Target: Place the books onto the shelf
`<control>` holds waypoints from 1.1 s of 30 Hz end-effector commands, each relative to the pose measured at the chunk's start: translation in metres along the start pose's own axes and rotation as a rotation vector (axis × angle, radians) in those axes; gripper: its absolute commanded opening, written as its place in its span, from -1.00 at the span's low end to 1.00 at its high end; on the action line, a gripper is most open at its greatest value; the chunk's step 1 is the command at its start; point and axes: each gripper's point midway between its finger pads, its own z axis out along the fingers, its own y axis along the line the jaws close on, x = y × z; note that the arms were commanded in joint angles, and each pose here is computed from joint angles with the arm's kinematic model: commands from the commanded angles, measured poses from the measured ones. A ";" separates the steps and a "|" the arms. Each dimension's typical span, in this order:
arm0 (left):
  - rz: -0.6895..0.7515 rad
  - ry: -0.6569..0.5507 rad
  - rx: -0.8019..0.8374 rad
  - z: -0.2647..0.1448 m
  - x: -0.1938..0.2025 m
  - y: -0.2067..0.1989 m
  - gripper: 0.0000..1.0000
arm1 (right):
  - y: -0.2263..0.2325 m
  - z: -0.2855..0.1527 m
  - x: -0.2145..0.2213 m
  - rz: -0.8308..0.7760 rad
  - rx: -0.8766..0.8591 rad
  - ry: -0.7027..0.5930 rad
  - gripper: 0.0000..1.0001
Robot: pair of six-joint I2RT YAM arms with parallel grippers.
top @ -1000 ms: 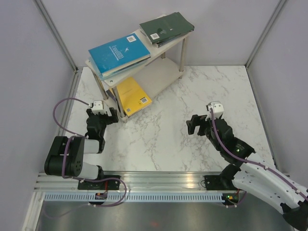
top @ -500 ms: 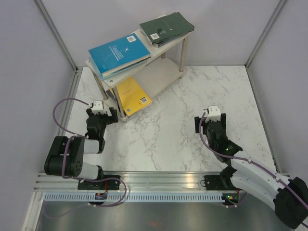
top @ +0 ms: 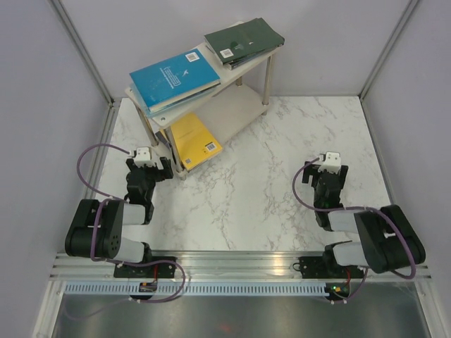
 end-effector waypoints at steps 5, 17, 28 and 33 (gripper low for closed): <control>0.055 -0.063 -0.012 0.001 -0.014 0.004 1.00 | 0.019 0.025 -0.043 0.120 -0.087 -0.239 0.96; 0.055 -0.061 -0.012 0.001 -0.014 0.004 1.00 | 0.018 0.028 -0.037 0.122 -0.087 -0.193 0.96; 0.055 -0.061 -0.012 0.001 -0.014 0.004 1.00 | 0.019 0.028 -0.037 0.121 -0.090 -0.192 0.96; 0.055 -0.061 -0.012 0.001 -0.014 0.004 0.99 | 0.019 0.028 -0.037 0.120 -0.090 -0.192 0.96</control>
